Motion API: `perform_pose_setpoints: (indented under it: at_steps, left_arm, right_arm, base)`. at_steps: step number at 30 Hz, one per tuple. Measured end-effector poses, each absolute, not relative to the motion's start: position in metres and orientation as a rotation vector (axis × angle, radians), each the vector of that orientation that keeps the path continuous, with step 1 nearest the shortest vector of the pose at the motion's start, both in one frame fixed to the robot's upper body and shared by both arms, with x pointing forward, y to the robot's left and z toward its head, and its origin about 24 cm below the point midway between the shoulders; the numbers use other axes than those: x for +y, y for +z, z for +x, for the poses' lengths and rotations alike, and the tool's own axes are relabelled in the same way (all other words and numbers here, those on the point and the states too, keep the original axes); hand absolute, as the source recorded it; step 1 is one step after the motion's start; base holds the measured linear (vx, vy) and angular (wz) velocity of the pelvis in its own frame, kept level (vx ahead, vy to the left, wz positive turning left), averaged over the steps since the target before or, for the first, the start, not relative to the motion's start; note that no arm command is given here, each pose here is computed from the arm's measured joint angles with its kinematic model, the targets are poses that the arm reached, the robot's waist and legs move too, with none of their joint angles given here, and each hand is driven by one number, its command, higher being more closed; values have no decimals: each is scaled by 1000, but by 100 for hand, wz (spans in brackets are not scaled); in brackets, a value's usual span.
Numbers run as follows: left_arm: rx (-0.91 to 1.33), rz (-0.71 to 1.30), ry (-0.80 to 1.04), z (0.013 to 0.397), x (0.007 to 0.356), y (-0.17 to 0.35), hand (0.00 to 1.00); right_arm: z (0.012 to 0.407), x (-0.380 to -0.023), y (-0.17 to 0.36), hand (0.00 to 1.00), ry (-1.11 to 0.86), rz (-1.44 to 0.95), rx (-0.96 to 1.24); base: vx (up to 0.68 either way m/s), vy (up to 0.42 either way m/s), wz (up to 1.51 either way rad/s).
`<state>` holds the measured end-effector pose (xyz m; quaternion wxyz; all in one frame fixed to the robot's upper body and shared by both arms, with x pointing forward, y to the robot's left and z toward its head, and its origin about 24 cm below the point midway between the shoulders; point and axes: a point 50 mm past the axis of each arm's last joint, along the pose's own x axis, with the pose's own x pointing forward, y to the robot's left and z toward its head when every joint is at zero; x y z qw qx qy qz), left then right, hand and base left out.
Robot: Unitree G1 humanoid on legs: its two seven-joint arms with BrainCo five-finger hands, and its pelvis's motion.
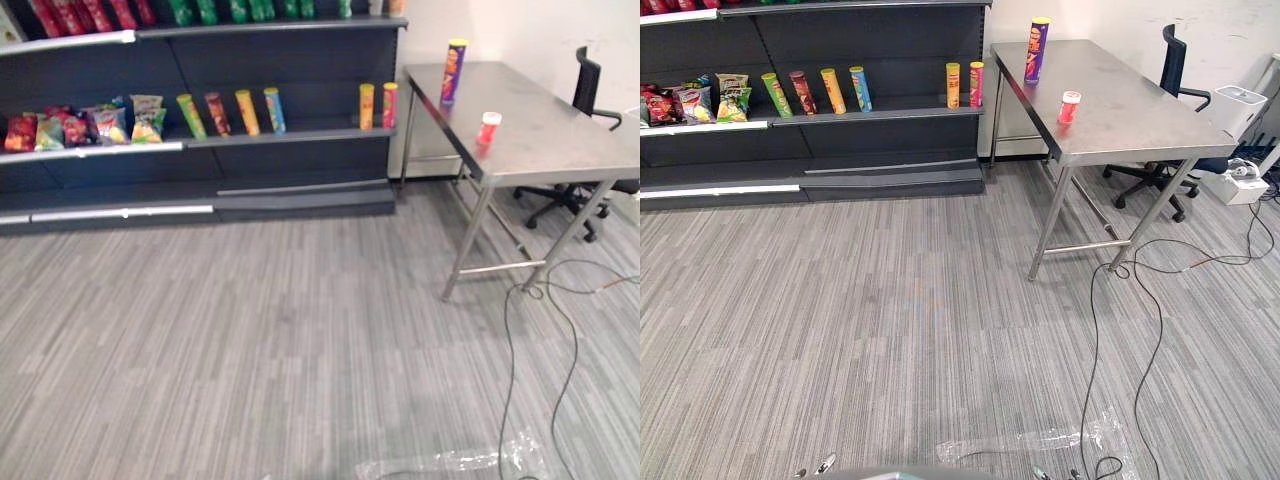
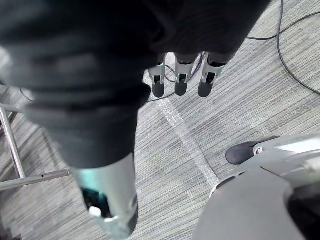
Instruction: Put the gum and the chips on the shelf.
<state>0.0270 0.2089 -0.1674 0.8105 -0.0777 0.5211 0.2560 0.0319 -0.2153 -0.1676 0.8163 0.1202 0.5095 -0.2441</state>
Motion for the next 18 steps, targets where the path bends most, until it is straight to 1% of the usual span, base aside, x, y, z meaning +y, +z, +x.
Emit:
perform_pose_setpoints:
  at_steps: [9, 14, 18]
  left_arm:
    - [1133, -184, 569, 27, 208, -169, 0]
    - [1147, -195, 574, 25, 208, -170, 0]
    - [1148, -195, 574, 26, 208, -170, 0]
  right_arm:
    - [34, -216, -166, 0, -528, 243, 1062]
    - [34, -218, -163, 0, -650, 115, 1020]
    - [37, -218, -162, 0, -626, 73, 1010]
  base:
    - [-47, -18, -3]
    - [-13, -24, -7]
    - [7, -20, -6]
